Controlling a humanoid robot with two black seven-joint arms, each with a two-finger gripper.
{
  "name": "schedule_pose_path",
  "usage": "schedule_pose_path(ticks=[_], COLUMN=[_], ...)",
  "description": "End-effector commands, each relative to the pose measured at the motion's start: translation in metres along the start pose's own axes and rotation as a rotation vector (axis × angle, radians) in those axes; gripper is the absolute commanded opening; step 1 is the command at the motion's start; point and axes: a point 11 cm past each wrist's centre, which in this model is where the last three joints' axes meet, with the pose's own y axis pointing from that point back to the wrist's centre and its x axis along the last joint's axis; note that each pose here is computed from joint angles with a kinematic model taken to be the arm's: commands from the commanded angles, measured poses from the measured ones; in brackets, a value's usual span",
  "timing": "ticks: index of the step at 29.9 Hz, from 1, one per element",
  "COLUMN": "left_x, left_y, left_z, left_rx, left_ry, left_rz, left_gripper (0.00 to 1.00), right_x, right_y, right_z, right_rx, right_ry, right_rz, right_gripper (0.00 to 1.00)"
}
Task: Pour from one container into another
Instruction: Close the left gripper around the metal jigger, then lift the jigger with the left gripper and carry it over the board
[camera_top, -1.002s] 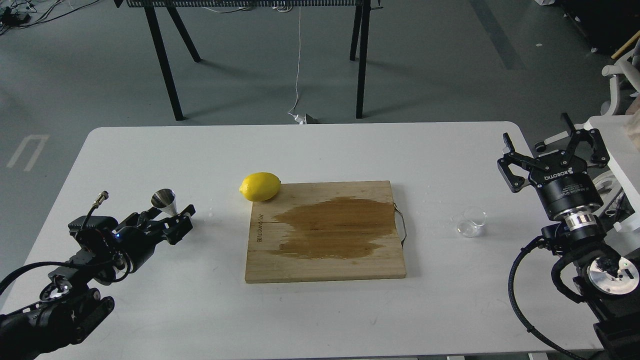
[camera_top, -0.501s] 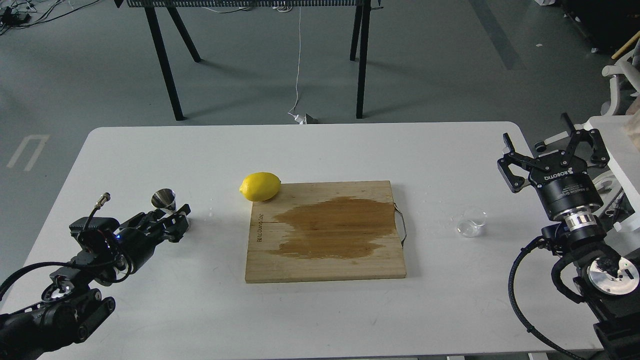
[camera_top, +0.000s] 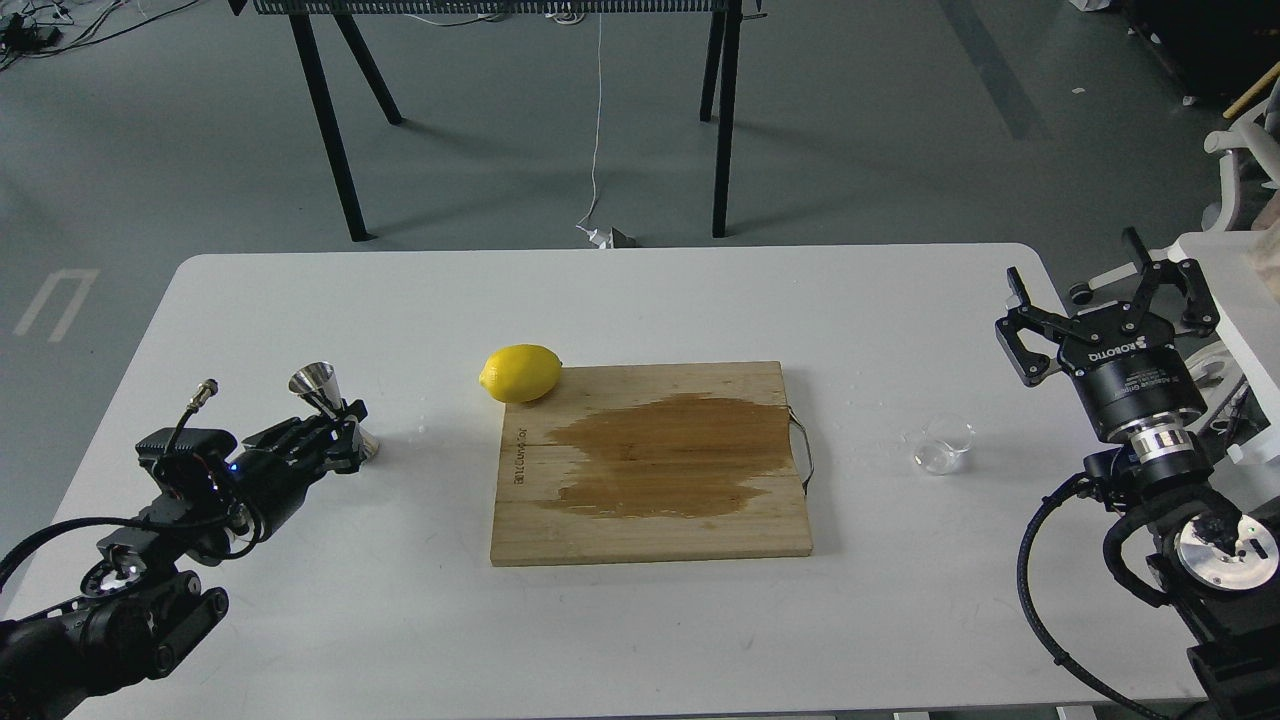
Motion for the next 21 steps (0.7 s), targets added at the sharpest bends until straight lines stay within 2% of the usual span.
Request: schedule_pose_path(ticks=[1, 5, 9, 13, 16, 21], left_x=[0.023, 0.064, 0.133, 0.183, 0.175, 0.147], left_y=[-0.014, -0.031, -0.055, -0.081, -0.101, -0.109], left_z=[0.015, 0.031, 0.057, 0.11, 0.178, 0.236], left_rx=[-0.053, -0.111, -0.194, -0.334, -0.468, -0.579], left_ry=[-0.007, -0.04, -0.13, -0.3, -0.298, -0.257], left_rz=[0.049, 0.123, 0.214, 0.226, 0.23, 0.205], left_gripper=[0.08, 0.08, 0.08, 0.08, 0.08, 0.08], right_x=[0.0, 0.0, 0.001, 0.017, 0.02, 0.019], right_y=[0.0, -0.001, -0.004, 0.0, 0.001, 0.002], right_z=[0.0, -0.001, -0.004, -0.014, -0.018, -0.031], right_rx=[-0.001, -0.001, 0.004, 0.029, 0.037, 0.037], right_ry=[0.0, 0.002, 0.011, 0.025, 0.031, 0.065], right_rz=[0.001, -0.001, 0.004, 0.055, 0.065, 0.066], right_gripper=[0.99, 0.99, 0.99, 0.99, 0.99, 0.99])
